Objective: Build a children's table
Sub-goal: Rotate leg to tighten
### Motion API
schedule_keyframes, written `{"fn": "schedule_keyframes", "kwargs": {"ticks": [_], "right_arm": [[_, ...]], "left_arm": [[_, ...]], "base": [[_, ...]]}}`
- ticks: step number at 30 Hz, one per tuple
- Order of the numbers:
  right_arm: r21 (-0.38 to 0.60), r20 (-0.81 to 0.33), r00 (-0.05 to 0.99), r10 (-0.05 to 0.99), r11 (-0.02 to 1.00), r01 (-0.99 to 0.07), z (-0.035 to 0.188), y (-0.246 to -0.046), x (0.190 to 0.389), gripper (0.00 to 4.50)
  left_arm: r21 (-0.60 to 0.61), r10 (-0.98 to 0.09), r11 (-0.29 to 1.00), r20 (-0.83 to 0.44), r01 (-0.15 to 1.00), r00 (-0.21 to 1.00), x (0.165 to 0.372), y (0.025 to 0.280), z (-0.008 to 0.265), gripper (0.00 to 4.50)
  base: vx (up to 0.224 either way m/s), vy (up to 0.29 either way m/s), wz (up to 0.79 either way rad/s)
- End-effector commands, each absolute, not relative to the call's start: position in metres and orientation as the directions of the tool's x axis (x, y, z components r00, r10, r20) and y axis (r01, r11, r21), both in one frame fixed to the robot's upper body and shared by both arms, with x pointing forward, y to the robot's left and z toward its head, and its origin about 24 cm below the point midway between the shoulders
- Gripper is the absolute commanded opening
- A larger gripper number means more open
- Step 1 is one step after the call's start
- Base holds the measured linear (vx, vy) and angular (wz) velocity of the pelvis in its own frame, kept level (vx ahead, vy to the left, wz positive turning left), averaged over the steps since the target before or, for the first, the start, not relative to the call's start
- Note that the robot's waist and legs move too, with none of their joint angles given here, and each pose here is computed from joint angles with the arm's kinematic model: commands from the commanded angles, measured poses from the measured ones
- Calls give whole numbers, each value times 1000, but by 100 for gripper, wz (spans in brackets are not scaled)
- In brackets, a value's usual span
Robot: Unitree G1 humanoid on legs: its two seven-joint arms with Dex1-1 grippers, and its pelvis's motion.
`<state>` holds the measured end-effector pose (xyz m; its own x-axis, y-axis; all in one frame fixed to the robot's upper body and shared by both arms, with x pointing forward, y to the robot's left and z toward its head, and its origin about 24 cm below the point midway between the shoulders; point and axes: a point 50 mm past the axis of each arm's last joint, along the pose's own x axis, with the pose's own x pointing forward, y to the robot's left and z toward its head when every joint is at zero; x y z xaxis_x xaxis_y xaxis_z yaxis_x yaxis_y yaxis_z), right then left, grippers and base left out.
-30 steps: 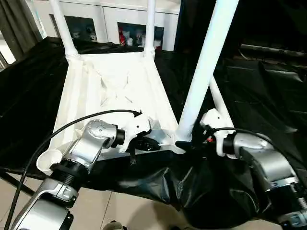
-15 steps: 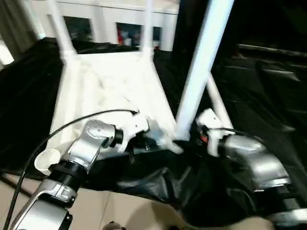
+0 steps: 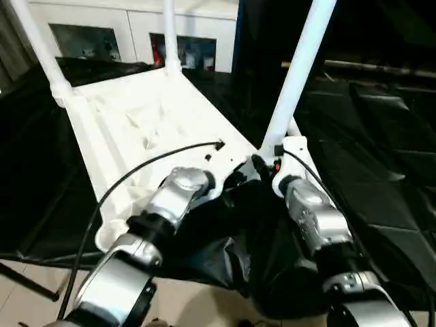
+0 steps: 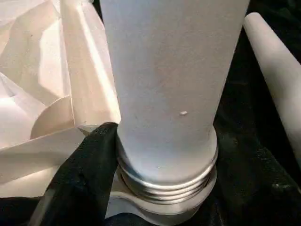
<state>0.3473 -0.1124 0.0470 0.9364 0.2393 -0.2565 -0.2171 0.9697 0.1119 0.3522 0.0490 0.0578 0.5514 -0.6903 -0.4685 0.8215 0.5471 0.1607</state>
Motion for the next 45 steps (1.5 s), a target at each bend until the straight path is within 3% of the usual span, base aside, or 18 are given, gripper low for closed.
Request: {"fn": "schedule_keyframes", "kwargs": {"ticks": [1,5,8,11,13,15,18,21,30,31,33,45], "right_arm": [[110,-257,909,327,945,-308,46,-98,346,343],[76,-229,907,353,936,-345,52,-108,346,379],[-75,-240,883,404,899,-432,57,-129,342,390],[-85,-251,858,448,873,-480,58,-134,338,410],[-80,-270,783,560,797,-598,63,-141,328,410],[-83,-283,741,609,754,-651,64,-142,324,410],[-62,-353,548,758,566,-822,64,-145,304,410],[-48,-370,501,782,523,-851,63,-145,300,410],[-22,-362,456,813,482,-876,66,-143,298,410],[-18,-366,446,817,473,-881,65,-142,297,386],[-15,-371,435,820,463,-886,64,-143,296,386],[-5,-377,420,826,451,-892,62,-142,295,280]], "left_arm": [[189,-707,538,-430,822,561,356,43,67,0],[178,-742,492,-427,852,518,353,47,67,0],[165,-776,434,-430,885,461,350,59,67,0],[168,-776,432,-432,886,460,350,64,67,0],[164,-799,387,-432,908,418,347,74,68,0],[160,-812,358,-433,920,391,345,77,69,0],[128,-878,190,-422,973,227,330,88,74,0],[115,-895,113,-419,987,152,321,93,78,0],[108,-895,82,-430,991,121,314,101,79,0],[106,-894,80,-432,991,118,313,101,79,0],[104,-893,77,-435,992,115,312,102,79,0],[101,-889,88,-441,991,124,311,105,79,0]], "base": [[0,0,0],[0,0,0],[0,0,0],[0,0,0],[0,0,0],[0,0,0],[0,0,0],[0,0,0],[0,0,0],[0,0,0],[0,0,0],[0,0,0]]}}
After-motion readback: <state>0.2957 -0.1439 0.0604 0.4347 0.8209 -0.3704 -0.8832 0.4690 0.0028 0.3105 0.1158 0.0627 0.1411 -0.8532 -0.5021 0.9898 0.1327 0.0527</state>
